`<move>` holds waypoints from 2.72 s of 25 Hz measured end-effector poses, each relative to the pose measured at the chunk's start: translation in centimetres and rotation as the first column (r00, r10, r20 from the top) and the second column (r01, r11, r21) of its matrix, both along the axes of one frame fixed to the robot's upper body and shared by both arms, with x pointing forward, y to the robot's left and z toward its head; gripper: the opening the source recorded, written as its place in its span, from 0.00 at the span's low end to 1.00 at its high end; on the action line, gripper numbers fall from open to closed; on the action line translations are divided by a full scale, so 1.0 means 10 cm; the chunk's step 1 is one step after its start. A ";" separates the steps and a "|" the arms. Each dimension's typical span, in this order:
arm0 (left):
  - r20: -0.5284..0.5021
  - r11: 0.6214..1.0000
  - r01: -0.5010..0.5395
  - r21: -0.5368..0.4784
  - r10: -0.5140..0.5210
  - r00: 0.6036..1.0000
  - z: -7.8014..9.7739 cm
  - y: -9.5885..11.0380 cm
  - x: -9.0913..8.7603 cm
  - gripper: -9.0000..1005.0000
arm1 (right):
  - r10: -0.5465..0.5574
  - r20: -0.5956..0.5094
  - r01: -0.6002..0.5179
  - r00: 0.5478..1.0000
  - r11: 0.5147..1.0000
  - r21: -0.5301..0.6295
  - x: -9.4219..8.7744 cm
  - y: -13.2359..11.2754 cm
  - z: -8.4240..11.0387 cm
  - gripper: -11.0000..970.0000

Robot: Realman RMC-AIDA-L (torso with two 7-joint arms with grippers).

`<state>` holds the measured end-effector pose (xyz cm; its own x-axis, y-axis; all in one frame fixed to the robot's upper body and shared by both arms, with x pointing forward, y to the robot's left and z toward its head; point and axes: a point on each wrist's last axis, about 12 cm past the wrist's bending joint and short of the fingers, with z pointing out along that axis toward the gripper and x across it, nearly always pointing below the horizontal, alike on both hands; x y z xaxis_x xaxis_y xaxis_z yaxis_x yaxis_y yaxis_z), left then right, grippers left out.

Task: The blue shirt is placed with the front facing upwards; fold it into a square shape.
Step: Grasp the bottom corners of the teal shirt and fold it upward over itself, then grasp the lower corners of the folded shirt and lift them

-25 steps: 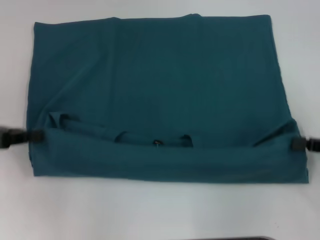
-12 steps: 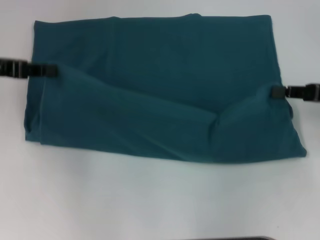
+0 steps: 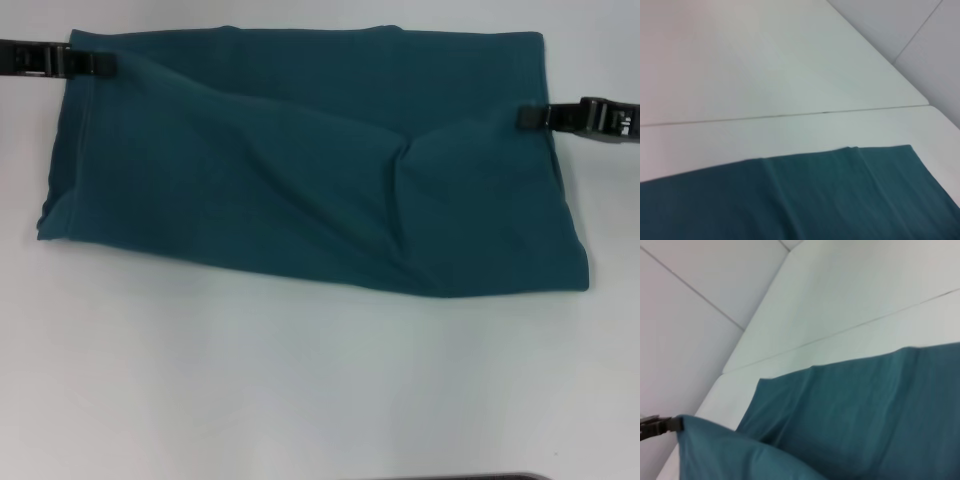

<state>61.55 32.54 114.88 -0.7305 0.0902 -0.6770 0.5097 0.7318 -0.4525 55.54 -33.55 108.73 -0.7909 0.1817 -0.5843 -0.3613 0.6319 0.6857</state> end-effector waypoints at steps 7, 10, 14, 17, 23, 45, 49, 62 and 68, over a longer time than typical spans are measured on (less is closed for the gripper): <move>0.029 0.998 -0.056 0.031 0.055 0.998 0.03 -0.01 0.13 0.01 | -0.060 0.028 0.061 0.998 0.997 -0.039 0.19 0.04 0.02 0.06; 0.044 0.996 -0.078 0.039 0.077 0.996 0.06 -0.01 0.18 0.01 | -0.073 0.042 0.076 0.996 0.996 -0.055 0.27 0.06 0.04 0.06; 0.073 0.993 -0.104 0.048 0.100 0.992 0.11 -0.02 0.26 0.01 | -0.089 0.061 0.094 0.994 0.993 -0.072 0.37 0.08 0.08 0.06; 0.091 0.990 -0.131 0.059 0.125 0.988 0.13 -0.03 0.32 0.01 | -0.106 0.076 0.112 0.991 0.990 -0.081 0.43 0.08 0.11 0.06; 0.116 0.985 -0.147 0.090 0.137 0.984 0.15 -0.12 0.44 0.01 | -0.137 0.094 0.147 0.986 0.984 -0.100 0.52 0.08 0.15 0.06; 0.142 0.973 -0.200 0.114 0.183 0.973 0.03 -0.26 0.55 0.07 | -0.194 0.104 0.205 0.975 0.973 -0.105 0.61 0.13 0.10 0.06; 0.167 0.964 -0.236 0.121 0.214 0.962 -0.02 -0.34 0.56 0.09 | -0.224 0.107 0.235 0.969 0.965 -0.115 0.64 0.16 0.06 0.06; 0.206 0.933 -0.324 0.156 0.290 0.935 -0.16 -0.36 0.55 0.28 | -0.288 0.107 0.303 0.952 0.937 -0.175 0.75 0.23 -0.01 0.28; 0.195 0.931 -0.333 0.150 0.302 0.933 -0.20 -0.31 0.50 0.48 | -0.308 0.130 0.325 0.942 0.936 -0.132 0.71 0.16 0.01 0.52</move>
<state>66.52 29.40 112.84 -0.6195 0.0017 -0.7850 0.2936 0.9280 -0.2296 62.61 -31.96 108.83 -0.6387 0.3164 -0.7013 -0.1910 0.8178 0.5429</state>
